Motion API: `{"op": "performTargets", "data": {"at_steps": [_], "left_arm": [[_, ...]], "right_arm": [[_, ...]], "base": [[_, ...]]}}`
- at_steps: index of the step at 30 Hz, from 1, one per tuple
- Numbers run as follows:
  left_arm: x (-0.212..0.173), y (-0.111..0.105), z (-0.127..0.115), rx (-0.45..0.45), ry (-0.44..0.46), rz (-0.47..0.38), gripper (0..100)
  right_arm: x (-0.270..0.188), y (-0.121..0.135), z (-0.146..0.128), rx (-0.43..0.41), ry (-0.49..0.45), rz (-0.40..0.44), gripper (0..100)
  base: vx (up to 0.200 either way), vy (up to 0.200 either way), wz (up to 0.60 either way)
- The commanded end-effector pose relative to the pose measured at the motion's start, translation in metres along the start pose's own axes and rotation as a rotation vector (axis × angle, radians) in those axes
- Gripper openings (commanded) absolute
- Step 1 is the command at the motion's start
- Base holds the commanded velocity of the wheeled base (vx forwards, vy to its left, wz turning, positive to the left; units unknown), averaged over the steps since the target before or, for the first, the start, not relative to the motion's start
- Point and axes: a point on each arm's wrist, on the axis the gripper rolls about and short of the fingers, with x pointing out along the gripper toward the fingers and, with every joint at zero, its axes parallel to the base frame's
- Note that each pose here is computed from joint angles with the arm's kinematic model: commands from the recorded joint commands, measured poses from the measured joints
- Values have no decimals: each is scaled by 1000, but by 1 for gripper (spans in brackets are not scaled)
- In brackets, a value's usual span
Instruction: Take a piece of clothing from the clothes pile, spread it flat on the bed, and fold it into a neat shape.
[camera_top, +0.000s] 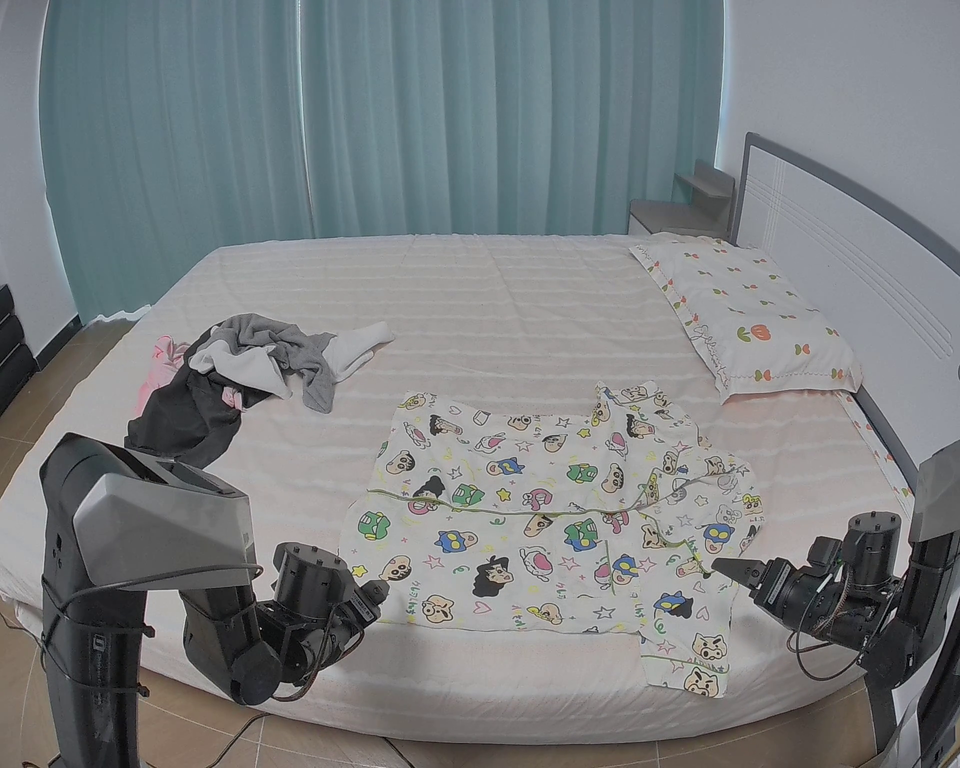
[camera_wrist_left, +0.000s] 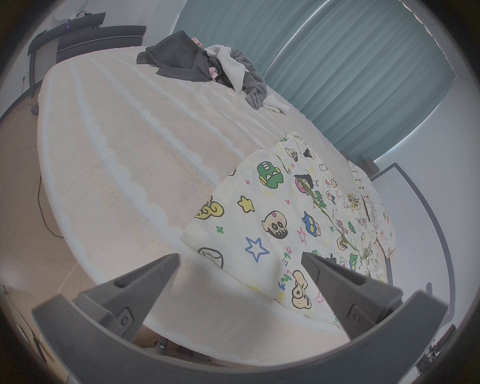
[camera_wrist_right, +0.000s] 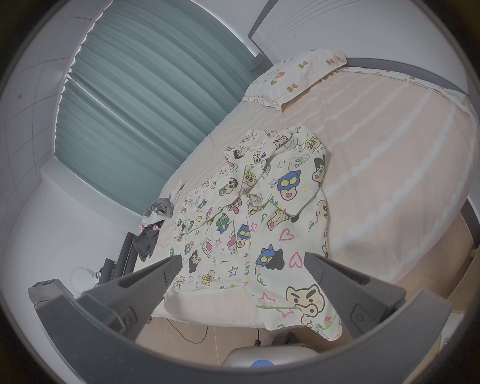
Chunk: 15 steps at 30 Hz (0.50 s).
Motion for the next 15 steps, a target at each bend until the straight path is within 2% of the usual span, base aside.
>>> {"op": "performTargets", "data": {"at_steps": [1,12,13,15], "left_arm": [[8,2,-5,15,-1,15,100],[20,-3,-5,56,-27,21,100],[20,-3,-5,56,-27,21,0],[21,-3,-5,54,-30,19,0]], "right_arm": [[-3,-1,-2,1,1,-2,100],[-2,-1,-2,0,2,-5,100],[-2,-1,-2,0,2,-5,100],[-1,-4,-3,-12,8,-19,100]], "base": [[0,0,0],[0,0,0],[0,0,0],[0,0,0]]}}
